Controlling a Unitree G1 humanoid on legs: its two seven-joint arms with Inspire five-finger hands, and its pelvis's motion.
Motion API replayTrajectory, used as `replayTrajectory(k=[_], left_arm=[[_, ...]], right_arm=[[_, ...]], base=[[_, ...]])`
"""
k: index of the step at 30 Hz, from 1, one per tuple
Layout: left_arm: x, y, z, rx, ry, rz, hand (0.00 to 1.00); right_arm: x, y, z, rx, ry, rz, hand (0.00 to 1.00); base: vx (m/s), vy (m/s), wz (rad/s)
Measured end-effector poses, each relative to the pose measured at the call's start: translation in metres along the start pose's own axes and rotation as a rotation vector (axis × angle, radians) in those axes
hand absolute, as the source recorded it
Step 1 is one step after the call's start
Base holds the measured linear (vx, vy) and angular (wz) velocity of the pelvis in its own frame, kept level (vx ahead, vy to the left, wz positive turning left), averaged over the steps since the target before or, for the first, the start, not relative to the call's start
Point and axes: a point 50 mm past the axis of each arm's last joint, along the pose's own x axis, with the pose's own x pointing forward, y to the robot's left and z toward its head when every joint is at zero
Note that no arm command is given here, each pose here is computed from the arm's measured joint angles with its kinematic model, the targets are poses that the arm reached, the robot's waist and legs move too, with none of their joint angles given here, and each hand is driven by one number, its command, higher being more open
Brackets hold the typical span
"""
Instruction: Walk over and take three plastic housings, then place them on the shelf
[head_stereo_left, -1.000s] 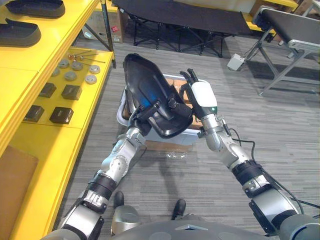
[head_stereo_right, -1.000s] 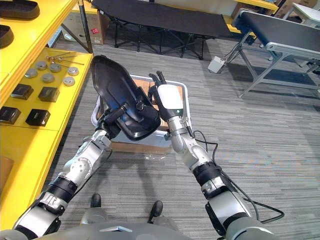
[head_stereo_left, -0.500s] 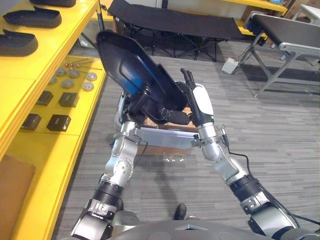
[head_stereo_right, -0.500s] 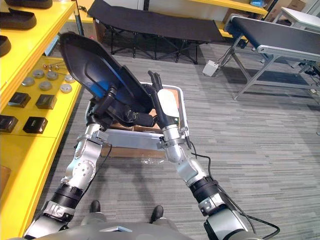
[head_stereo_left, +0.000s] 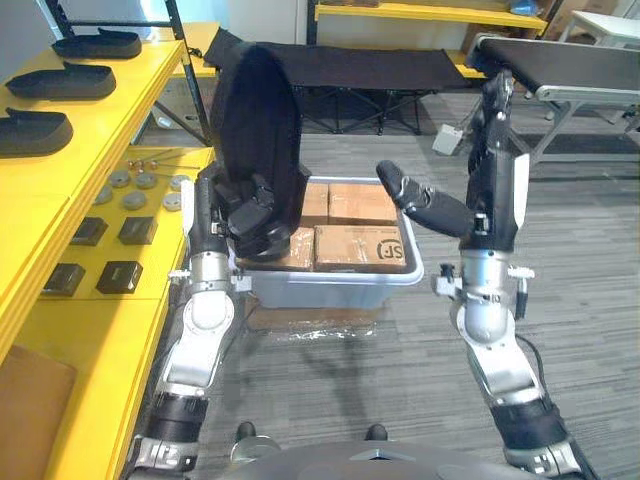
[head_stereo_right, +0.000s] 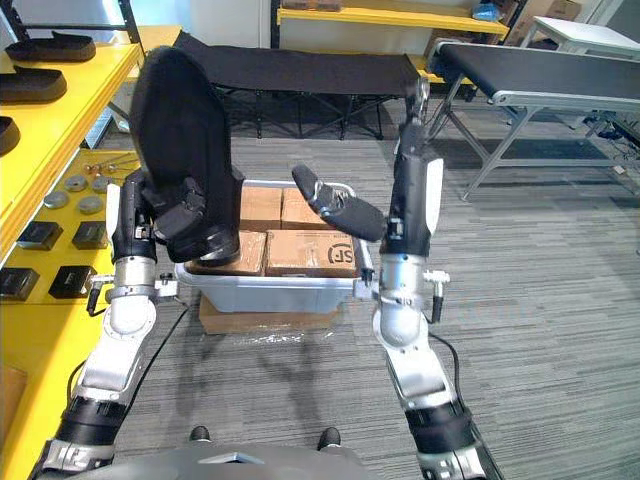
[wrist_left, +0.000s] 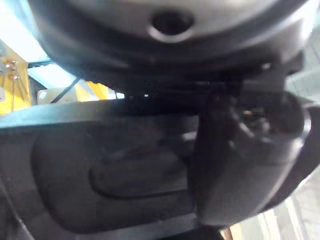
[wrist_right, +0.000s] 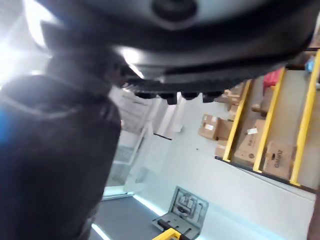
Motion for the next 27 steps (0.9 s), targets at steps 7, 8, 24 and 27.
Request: replayTrajectory(k=[7, 8, 24, 27], left_arm=[[-0.03, -0.009, -0.014, -0.208, 0.139, 0.0, 0.0], [-0.037, -0.012, -0.015, -0.263, 0.158, -0.004, 0.0], [-0.066, 0.052, -0.002, -0.676, 0.045, 0.28, 0.0], [-0.074, 0.071, -0.005, -0.607, 0.042, 0.39, 0.0]], right_arm=[[-0.068, -0.005, -0.046, -0.017, 0.451, 0.079, 1.0], [-0.077, -0.005, -0.051, -0.052, 0.498, 0.103, 1.0], [-0.076, 0.008, -0.073, 0.165, 0.614, 0.068, 1.0], [-0.072, 0.041, -0.074, 0.219, 0.6, 0.269, 1.0]], base=[[0.02, 0.005, -0.15], [0.02, 0.007, -0.14], [0.02, 0.008, 0.09], [0.05, -0.004, 0.42]])
